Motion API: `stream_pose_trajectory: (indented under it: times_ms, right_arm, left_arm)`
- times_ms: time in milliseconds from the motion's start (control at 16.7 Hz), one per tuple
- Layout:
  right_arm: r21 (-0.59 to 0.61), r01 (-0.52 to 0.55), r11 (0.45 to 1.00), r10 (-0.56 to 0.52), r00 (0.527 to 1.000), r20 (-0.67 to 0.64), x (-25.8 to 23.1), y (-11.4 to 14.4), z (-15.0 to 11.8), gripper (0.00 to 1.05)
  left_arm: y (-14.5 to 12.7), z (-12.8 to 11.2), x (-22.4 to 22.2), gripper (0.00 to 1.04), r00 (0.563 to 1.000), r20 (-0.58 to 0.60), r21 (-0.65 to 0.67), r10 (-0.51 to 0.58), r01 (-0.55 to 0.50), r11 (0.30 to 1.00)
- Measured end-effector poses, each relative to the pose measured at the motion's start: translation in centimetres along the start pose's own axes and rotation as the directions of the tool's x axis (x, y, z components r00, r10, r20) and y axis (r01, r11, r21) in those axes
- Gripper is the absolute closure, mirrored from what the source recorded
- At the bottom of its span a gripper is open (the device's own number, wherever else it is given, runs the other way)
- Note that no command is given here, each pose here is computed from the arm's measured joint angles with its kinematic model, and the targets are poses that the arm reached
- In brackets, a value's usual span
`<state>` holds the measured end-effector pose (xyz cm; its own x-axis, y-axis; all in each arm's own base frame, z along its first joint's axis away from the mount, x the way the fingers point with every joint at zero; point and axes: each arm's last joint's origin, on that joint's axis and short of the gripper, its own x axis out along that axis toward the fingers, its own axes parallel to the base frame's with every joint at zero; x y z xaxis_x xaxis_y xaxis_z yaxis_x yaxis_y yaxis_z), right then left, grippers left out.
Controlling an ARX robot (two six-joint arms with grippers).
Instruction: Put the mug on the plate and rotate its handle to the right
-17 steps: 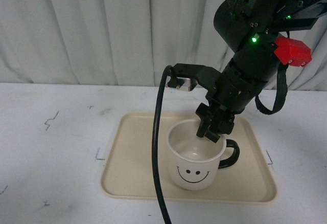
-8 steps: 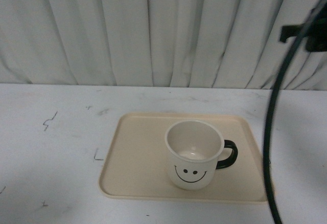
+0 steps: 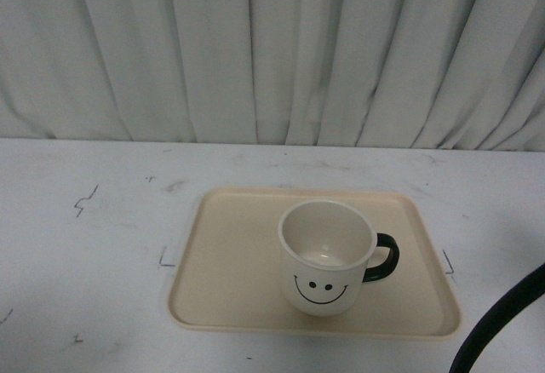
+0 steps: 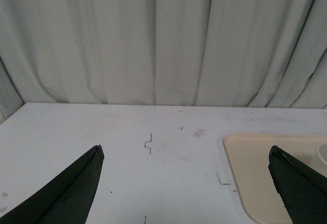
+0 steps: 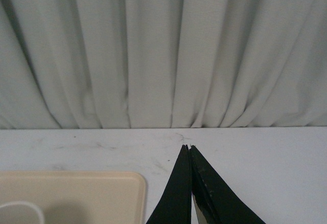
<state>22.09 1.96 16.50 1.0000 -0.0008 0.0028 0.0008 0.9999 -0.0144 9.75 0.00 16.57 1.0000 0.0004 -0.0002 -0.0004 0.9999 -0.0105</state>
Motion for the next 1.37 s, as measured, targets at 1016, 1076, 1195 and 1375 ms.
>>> stream_pose_trajectory:
  times_ms: [1016, 1076, 1195, 1375]
  right_arm:
    - [0.0, 0.001, 1.0, -0.001, 1.0, -0.01, -8.2, -2.0, 0.0, 1.03]
    - [0.0, 0.001, 1.0, -0.001, 1.0, -0.004, -8.4, -2.0, 0.1, 1.03]
    - [0.0, 0.002, 1.0, -0.002, 1.0, 0.002, -9.0, -2.0, 0.3, 1.03]
    - [0.0, 0.002, 1.0, -0.002, 1.0, 0.008, -9.7, -2.0, 0.5, 1.03]
  left_arm:
    - [0.0, 0.0, 0.0, 0.07, 1.0, 0.0, 0.0, 0.0, 0.0, 1.0]
    - [0.0, 0.0, 0.0, 0.07, 1.0, 0.0, 0.0, 0.0, 0.0, 1.0]
    - [0.0, 0.0, 0.0, 0.07, 1.0, 0.0, 0.0, 0.0, 0.0, 1.0]
    - [0.0, 0.0, 0.0, 0.07, 1.0, 0.0, 0.0, 0.0, 0.0, 1.0]
